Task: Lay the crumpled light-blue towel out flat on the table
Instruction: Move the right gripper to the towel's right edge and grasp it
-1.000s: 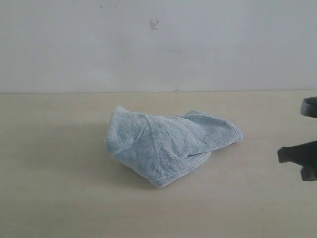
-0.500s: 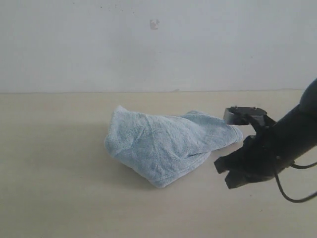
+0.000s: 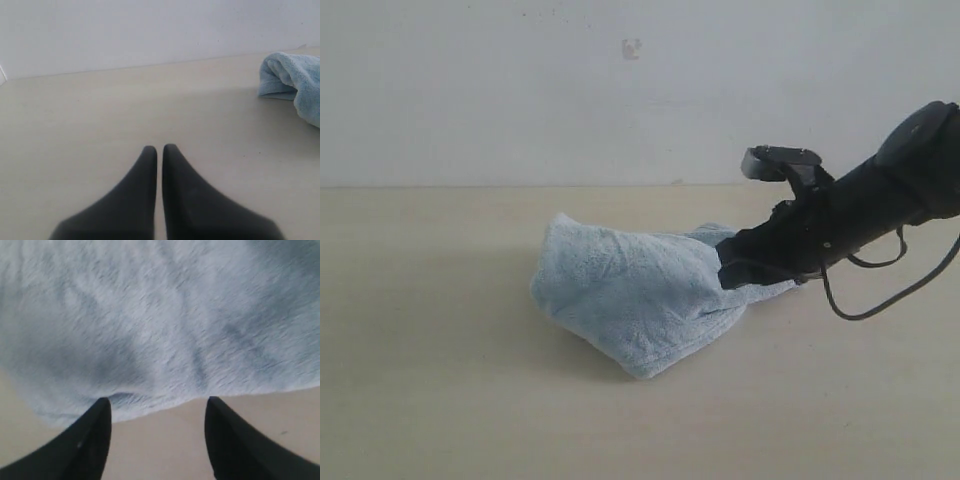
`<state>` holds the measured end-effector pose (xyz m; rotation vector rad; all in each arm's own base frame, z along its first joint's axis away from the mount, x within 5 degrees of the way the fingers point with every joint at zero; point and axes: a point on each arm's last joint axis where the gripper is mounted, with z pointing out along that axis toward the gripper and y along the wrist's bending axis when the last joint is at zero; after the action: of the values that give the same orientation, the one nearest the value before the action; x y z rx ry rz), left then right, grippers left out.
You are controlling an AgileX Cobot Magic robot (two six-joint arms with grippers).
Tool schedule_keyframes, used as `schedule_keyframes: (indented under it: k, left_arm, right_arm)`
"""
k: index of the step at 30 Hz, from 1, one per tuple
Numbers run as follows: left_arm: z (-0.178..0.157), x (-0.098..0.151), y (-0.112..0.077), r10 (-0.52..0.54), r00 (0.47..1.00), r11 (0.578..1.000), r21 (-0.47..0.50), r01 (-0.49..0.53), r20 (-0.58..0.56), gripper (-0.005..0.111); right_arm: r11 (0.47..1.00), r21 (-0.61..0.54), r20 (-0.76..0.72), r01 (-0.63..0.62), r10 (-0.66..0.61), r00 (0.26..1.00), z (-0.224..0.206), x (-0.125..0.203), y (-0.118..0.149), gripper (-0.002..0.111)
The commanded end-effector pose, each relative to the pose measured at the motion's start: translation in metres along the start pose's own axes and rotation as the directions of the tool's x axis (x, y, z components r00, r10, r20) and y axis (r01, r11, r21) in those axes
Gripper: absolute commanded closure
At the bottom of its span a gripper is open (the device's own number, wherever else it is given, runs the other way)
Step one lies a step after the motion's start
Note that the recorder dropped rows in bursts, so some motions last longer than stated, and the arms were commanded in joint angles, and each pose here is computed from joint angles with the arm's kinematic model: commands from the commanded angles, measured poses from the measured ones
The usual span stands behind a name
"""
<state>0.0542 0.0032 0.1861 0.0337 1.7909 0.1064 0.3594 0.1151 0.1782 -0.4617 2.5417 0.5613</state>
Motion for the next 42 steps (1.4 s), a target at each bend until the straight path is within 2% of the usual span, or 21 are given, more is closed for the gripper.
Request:
schedule_keyframes:
  k: [1, 4, 8, 10, 13, 14, 20, 24, 27, 29, 30, 33, 34, 38, 42]
  left_arm:
    - [0.000, -0.001, 0.000, -0.007, 1.000, 1.000, 0.004, 0.007, 0.014, 0.103]
    - [0.000, -0.001, 0.000, -0.007, 1.000, 1.000, 0.004, 0.007, 0.014, 0.103]
    - [0.000, -0.001, 0.000, -0.007, 1.000, 1.000, 0.004, 0.007, 0.014, 0.103]
    - [0.000, -0.001, 0.000, -0.007, 1.000, 1.000, 0.004, 0.007, 0.014, 0.103]
    - [0.000, -0.001, 0.000, -0.007, 1.000, 1.000, 0.004, 0.007, 0.014, 0.103]
    - [0.000, -0.001, 0.000, -0.007, 1.000, 1.000, 0.004, 0.007, 0.014, 0.103]
    - [0.000, -0.001, 0.000, -0.007, 1.000, 1.000, 0.004, 0.007, 0.014, 0.103]
    - [0.000, -0.001, 0.000, -0.007, 1.000, 1.000, 0.004, 0.007, 0.014, 0.103]
    - [0.000, -0.001, 0.000, -0.007, 1.000, 1.000, 0.004, 0.007, 0.014, 0.103]
    - [0.000, -0.001, 0.000, -0.007, 1.000, 1.000, 0.004, 0.007, 0.014, 0.103]
    - [0.000, -0.001, 0.000, -0.007, 1.000, 1.000, 0.004, 0.007, 0.014, 0.103]
    - [0.000, -0.001, 0.000, -0.007, 1.000, 1.000, 0.004, 0.007, 0.014, 0.103]
    - [0.000, -0.001, 0.000, -0.007, 1.000, 1.000, 0.004, 0.007, 0.014, 0.103]
    - [0.000, -0.001, 0.000, -0.007, 1.000, 1.000, 0.004, 0.007, 0.014, 0.103]
    - [0.000, -0.001, 0.000, -0.007, 1.000, 1.000, 0.004, 0.007, 0.014, 0.103]
  right_arm:
    - [0.985, 0.149, 0.152, -0.090, 0.067, 0.986, -0.005, -0.014, -0.023, 0.053]
    - [0.972, 0.191, 0.185, -0.138, 0.103, 0.977, -0.005, -0.014, -0.039, 0.053]
    - [0.942, 0.190, 0.172, -0.275, 0.244, 0.954, 0.002, -0.013, -0.079, 0.053]
    - [0.937, 0.112, 0.109, -0.329, 0.318, 0.942, 0.006, -0.017, -0.097, 0.053]
    - [0.904, -0.152, -0.021, -0.401, 0.402, 0.915, 0.026, -0.020, -0.123, 0.053]
    - [0.898, -0.174, -0.026, -0.404, 0.406, 0.914, 0.030, -0.019, -0.125, 0.053]
    - [0.906, -0.116, -0.019, -0.406, 0.407, 0.913, 0.056, -0.005, -0.141, 0.053]
    - [0.921, -0.129, -0.025, -0.367, 0.367, 0.930, 0.058, -0.004, -0.139, 0.053]
    - [0.930, -0.239, -0.030, -0.280, 0.281, 0.959, 0.056, -0.006, -0.129, 0.058]
    - [0.925, -0.329, -0.022, -0.190, 0.193, 0.981, 0.054, -0.006, -0.121, 0.068]
    - [0.915, -0.367, -0.021, -0.165, 0.169, 0.985, 0.053, -0.006, -0.118, 0.077]
    - [0.902, -0.412, -0.021, -0.131, 0.135, 0.991, 0.048, -0.009, -0.108, 0.104]
    - [0.898, -0.424, -0.021, -0.120, 0.123, 0.992, 0.047, -0.011, -0.103, 0.109]
    - [0.881, -0.472, 0.018, -0.041, 0.056, 0.998, 0.029, -0.024, -0.082, 0.108]
    - [0.849, -0.524, 0.099, 0.072, -0.024, 0.995, -0.009, -0.047, -0.044, 0.108]
